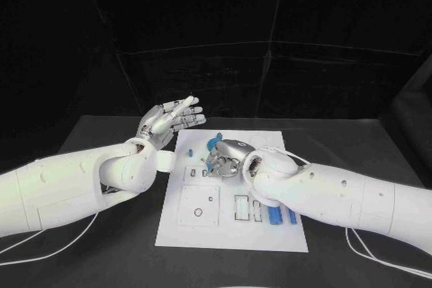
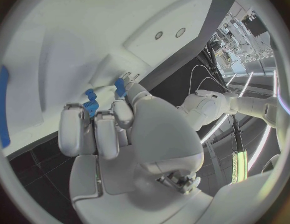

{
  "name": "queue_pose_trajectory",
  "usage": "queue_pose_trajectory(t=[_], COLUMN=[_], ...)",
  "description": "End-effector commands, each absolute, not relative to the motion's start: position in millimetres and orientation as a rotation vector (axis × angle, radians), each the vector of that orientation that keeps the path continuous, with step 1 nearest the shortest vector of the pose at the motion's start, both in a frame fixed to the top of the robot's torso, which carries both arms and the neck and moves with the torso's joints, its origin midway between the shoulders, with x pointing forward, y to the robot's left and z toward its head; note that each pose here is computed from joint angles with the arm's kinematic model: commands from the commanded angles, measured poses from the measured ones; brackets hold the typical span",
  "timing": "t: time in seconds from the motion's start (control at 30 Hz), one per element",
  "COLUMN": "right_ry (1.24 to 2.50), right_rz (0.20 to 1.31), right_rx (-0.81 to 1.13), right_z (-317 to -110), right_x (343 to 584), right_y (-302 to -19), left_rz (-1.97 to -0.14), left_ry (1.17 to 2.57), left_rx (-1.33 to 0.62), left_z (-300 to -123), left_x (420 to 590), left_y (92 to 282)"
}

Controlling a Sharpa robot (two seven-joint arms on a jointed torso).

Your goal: Assemble the parts on the task board

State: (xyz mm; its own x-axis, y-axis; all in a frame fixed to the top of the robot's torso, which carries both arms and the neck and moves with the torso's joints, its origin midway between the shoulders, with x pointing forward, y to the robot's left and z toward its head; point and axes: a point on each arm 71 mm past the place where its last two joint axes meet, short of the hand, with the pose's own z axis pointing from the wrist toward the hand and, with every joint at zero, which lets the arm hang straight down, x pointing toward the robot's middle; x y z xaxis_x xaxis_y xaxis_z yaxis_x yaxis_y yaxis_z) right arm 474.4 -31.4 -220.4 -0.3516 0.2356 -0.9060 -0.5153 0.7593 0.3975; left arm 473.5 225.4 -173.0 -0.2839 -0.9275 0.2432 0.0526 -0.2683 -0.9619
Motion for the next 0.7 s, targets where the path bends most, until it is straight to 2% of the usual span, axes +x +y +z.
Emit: queue_pose_trajectory(t=[0.03, 0.7], right_ry=[1.794, 1.848], right_rz=[0.765, 0.748], right_rx=[-0.265, -0.296], right_z=[-222.8, -229.1], right_x=[473.2, 471.8], right_y=[-30.7, -30.0], left_rz=[-1.674, -1.673], left_ry=[1.196, 1.197], left_rx=[-1.180, -1.181], left_z=[-171.0, -171.5], left_x=[473.8, 474.7], left_y=[224.3, 224.4])
